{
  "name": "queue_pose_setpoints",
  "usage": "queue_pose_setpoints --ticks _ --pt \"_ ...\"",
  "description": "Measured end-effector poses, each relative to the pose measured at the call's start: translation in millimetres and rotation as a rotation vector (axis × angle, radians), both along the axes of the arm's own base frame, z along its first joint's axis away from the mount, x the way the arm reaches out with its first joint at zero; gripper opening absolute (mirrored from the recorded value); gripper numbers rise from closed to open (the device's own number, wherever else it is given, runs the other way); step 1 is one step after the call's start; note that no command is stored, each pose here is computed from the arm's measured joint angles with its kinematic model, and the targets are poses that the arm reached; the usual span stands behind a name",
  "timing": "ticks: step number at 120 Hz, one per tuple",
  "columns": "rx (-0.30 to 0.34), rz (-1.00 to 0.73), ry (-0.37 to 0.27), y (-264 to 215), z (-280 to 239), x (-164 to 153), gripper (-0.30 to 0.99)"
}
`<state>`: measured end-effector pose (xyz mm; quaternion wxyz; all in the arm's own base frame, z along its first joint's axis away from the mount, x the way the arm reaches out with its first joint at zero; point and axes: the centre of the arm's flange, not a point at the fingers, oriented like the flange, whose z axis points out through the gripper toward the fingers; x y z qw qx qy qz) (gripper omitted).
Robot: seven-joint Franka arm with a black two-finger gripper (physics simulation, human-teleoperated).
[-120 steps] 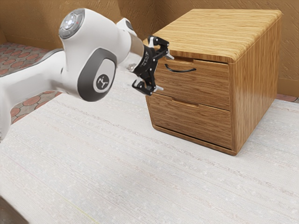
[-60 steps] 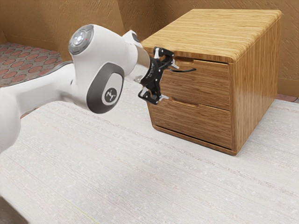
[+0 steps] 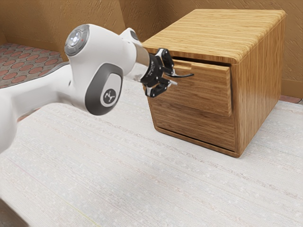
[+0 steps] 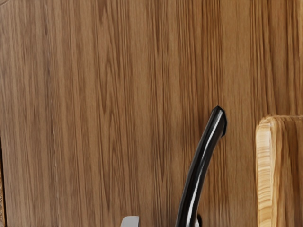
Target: Pull the drawer handle with one arm to open the drawer
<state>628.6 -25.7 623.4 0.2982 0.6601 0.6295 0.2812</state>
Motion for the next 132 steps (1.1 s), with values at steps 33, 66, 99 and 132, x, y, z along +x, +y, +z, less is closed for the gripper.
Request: queue_pose_setpoints --ticks 33,66,99,132 --pt "0.0 0.0 -0.004 -0.1 4.0 -12.2 -0.08" --pt "-0.014 -0.004 -0.018 -3.7 0.2 -40.9 -0.09" --pt "-0.021 -0.003 -0.047 -3.5 3.8 -63.9 -0.1" --pt "-0.004 -0.004 -0.061 -0.7 1.7 -83.5 -0.09"
